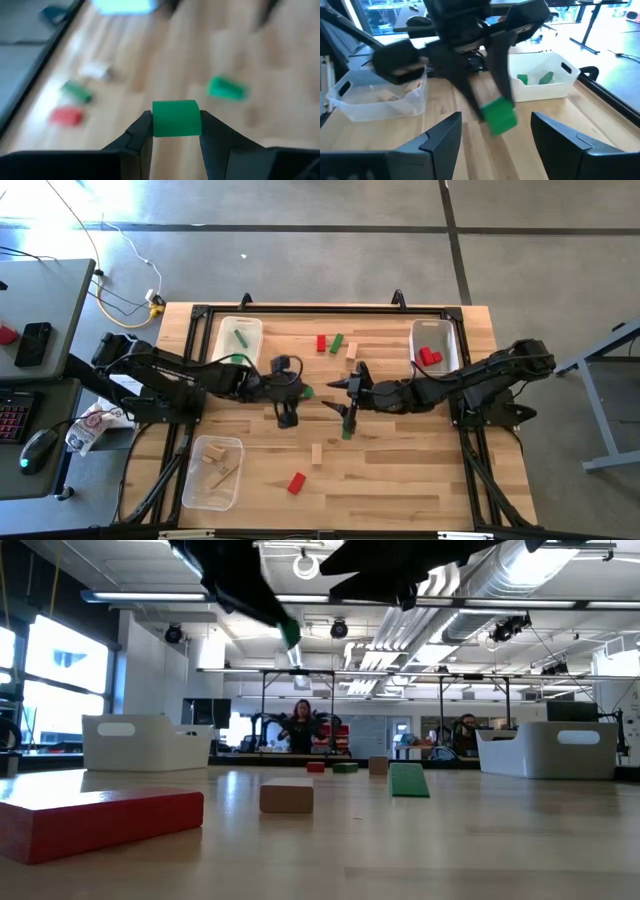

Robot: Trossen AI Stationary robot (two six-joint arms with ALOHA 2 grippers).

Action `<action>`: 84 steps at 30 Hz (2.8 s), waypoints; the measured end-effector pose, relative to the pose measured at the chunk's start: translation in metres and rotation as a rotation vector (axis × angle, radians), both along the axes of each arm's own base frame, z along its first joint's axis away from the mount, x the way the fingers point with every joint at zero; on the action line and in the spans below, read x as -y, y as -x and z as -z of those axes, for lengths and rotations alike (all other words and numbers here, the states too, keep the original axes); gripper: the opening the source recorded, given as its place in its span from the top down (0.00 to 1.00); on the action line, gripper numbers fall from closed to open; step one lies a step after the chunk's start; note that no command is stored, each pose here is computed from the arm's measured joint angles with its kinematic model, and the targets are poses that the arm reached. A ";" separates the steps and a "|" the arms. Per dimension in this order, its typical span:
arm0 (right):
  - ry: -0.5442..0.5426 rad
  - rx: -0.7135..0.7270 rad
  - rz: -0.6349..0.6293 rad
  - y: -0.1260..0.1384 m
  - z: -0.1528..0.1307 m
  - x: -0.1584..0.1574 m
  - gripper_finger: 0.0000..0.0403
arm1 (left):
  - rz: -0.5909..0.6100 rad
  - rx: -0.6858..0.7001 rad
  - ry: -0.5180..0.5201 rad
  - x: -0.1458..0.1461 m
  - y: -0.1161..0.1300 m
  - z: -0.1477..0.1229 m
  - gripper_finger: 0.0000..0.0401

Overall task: Sort & place blocks by color
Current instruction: Put the green block into the white bin

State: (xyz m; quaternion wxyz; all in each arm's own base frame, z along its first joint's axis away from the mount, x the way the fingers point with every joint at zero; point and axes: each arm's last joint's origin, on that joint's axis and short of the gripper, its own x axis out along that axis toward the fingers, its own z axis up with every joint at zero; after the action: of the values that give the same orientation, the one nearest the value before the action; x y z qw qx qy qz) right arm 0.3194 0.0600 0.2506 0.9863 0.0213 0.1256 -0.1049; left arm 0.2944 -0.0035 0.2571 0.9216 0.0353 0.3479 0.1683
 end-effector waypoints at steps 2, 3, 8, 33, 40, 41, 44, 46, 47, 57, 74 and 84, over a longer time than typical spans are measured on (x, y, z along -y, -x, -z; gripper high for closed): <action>0.000 0.000 0.012 -0.001 0.000 0.004 0.44 | -0.064 -0.054 -0.041 -0.009 0.007 0.001 0.75; 0.000 0.000 0.018 -0.001 0.000 0.006 0.44 | -0.093 -0.071 -0.058 -0.013 0.009 0.001 0.75; 0.002 -0.008 0.049 -0.002 0.001 0.016 0.44 | -0.205 -0.152 -0.113 -0.031 0.022 0.000 0.75; -0.154 0.025 0.305 -0.004 0.003 0.086 0.44 | -0.713 -0.404 -0.143 -0.110 0.115 -0.022 0.75; -0.229 0.061 0.290 -0.004 0.001 0.094 0.44 | -0.819 -0.382 0.028 -0.135 0.133 -0.020 0.74; -0.230 0.062 0.285 -0.005 0.000 0.094 0.44 | -0.838 -0.381 0.036 -0.138 0.135 -0.019 0.74; -0.225 0.077 0.262 -0.007 -0.007 0.092 0.44 | -0.876 -0.378 0.076 -0.147 0.142 -0.018 0.74; -0.217 0.089 0.239 -0.010 -0.013 0.089 0.44 | -0.874 -0.365 0.144 -0.152 0.144 -0.016 0.74; -0.213 0.092 0.234 -0.011 -0.016 0.087 0.44 | -0.868 -0.357 0.179 -0.154 0.146 -0.015 0.74; -0.185 0.016 0.309 -0.012 -0.021 0.082 0.44 | -0.876 -0.434 0.298 -0.170 0.138 0.007 0.74; -0.309 -0.231 0.317 0.000 0.004 0.073 0.44 | -0.844 -0.556 0.381 -0.179 0.127 0.034 0.68; -0.334 -0.381 0.101 0.004 0.011 0.051 0.44 | -0.834 -0.593 0.411 -0.181 0.125 0.041 0.66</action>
State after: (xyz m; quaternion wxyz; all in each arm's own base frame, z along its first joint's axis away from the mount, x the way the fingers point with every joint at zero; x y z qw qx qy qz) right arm 0.3155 0.0086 0.2391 0.9211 0.1701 0.3234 -0.1340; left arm 0.1693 0.1771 0.2161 0.6273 -0.2402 0.6027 0.4308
